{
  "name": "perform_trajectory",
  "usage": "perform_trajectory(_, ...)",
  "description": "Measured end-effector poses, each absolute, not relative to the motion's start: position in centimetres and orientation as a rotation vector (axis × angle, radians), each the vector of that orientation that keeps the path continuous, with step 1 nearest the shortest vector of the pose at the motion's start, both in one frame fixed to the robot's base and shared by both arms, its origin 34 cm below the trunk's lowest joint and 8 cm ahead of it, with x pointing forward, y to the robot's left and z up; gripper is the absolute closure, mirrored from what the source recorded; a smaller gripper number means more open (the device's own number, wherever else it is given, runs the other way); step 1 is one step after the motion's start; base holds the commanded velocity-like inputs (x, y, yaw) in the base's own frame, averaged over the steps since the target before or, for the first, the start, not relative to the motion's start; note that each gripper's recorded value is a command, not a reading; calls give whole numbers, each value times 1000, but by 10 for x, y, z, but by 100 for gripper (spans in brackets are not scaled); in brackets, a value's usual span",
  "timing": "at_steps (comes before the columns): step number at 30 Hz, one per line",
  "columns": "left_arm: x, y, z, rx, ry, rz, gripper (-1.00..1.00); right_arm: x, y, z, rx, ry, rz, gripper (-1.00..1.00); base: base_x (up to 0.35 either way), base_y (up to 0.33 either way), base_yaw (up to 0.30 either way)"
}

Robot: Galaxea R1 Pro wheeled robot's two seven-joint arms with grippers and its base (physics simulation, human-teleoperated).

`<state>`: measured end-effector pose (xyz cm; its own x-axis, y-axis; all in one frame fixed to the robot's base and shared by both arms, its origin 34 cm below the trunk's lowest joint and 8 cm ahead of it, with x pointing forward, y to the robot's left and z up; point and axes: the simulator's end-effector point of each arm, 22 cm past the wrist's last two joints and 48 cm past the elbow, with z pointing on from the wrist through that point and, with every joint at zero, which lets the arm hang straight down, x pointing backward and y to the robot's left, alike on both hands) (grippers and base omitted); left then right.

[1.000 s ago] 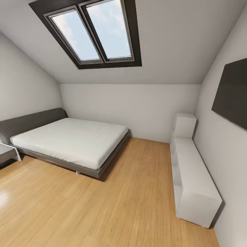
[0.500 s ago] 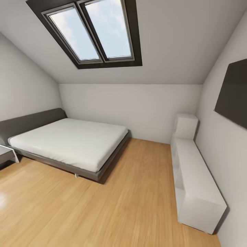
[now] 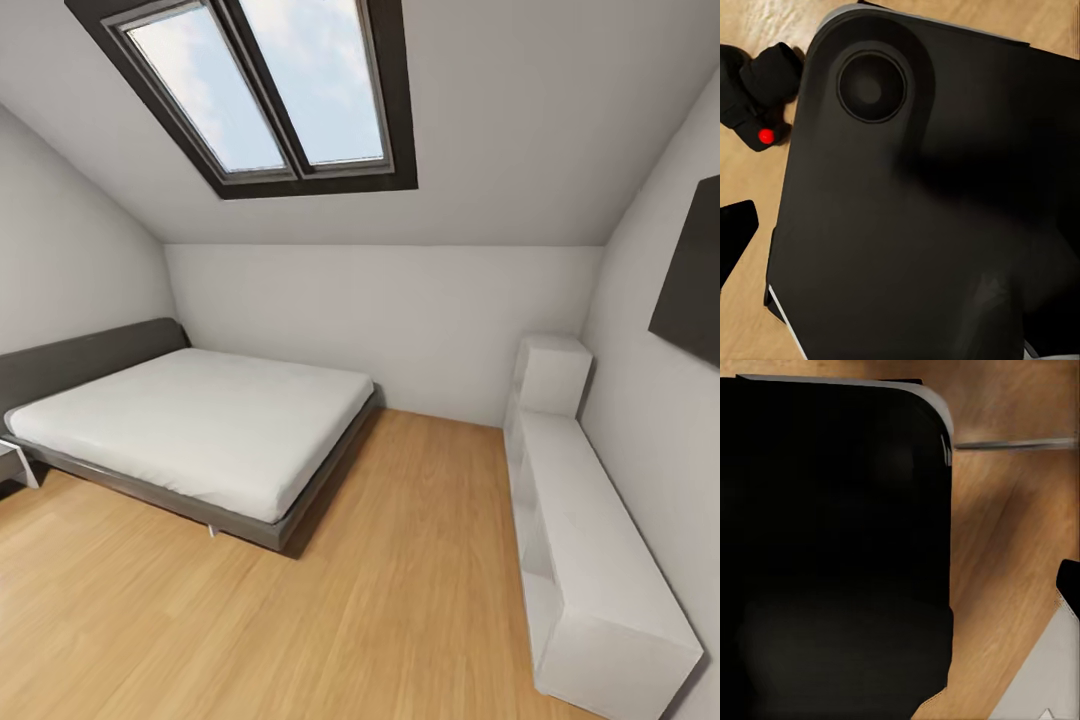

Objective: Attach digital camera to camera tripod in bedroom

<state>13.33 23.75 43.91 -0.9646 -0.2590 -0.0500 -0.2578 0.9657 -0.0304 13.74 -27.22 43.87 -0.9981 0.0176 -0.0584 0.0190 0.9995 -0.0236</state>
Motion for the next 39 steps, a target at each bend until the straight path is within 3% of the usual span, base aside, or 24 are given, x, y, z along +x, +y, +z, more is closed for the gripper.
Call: perform_trajectory(39,133,238,439,-403,3062,-36,-100,137,-272,439,28,3083,-38,-100,322,0,0)
